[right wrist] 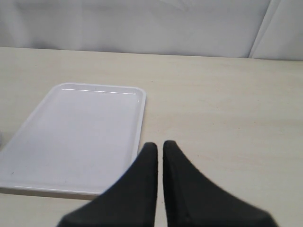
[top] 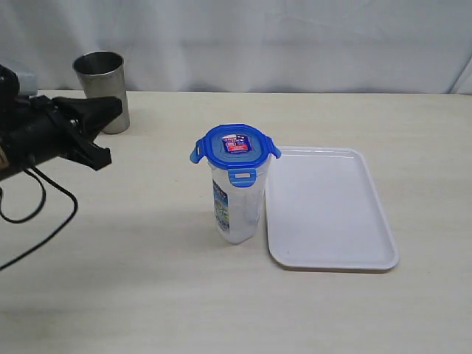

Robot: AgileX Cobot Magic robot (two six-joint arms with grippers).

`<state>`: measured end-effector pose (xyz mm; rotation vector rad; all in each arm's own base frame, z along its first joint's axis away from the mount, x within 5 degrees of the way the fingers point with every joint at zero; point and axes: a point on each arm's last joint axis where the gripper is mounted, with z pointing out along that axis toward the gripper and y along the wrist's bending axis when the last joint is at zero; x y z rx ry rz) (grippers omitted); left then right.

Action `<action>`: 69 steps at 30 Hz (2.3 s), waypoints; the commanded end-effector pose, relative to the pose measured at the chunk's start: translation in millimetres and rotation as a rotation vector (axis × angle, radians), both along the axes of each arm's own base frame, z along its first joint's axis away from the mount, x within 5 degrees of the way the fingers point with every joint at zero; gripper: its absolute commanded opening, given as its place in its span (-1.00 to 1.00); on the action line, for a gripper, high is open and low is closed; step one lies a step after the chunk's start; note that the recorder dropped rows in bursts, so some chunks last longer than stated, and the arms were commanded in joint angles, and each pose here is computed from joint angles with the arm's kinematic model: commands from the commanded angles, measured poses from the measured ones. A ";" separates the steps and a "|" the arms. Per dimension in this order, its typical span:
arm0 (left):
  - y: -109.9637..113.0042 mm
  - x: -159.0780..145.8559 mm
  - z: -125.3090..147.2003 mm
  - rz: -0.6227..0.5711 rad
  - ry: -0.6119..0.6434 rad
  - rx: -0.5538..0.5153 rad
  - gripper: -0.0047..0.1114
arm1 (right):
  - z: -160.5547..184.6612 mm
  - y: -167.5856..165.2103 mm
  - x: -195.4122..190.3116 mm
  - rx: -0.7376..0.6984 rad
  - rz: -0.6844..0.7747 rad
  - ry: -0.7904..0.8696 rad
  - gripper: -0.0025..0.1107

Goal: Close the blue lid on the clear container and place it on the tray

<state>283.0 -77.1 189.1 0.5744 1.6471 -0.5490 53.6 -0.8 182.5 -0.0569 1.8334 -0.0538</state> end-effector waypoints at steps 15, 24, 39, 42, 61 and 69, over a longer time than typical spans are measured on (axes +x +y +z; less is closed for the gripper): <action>7.4 59.1 -20.1 -0.373 -0.009 -0.031 -0.92 | 32.4 0.8 2.4 -0.013 0.008 -0.370 -0.88; 7.8 62.6 -24.3 -0.367 -0.009 -0.031 -0.92 | 61.6 -3.5 -5.2 0.392 -0.005 -0.704 -0.88; 6.2 57.8 -30.2 -0.415 0.020 0.001 -0.92 | 53.4 30.1 81.9 0.235 0.173 -0.054 -0.88; 2.5 57.7 -35.4 -0.423 0.039 -0.002 -0.92 | 37.1 43.7 90.5 0.173 0.257 0.060 -0.88; -43.5 40.7 -42.3 -0.607 0.066 0.013 -0.92 | -26.2 120.1 164.3 0.023 0.580 0.289 -0.88; -43.9 46.0 -39.4 -0.549 0.031 -0.005 -0.92 | -13.9 124.1 182.7 -0.006 0.541 0.326 -0.88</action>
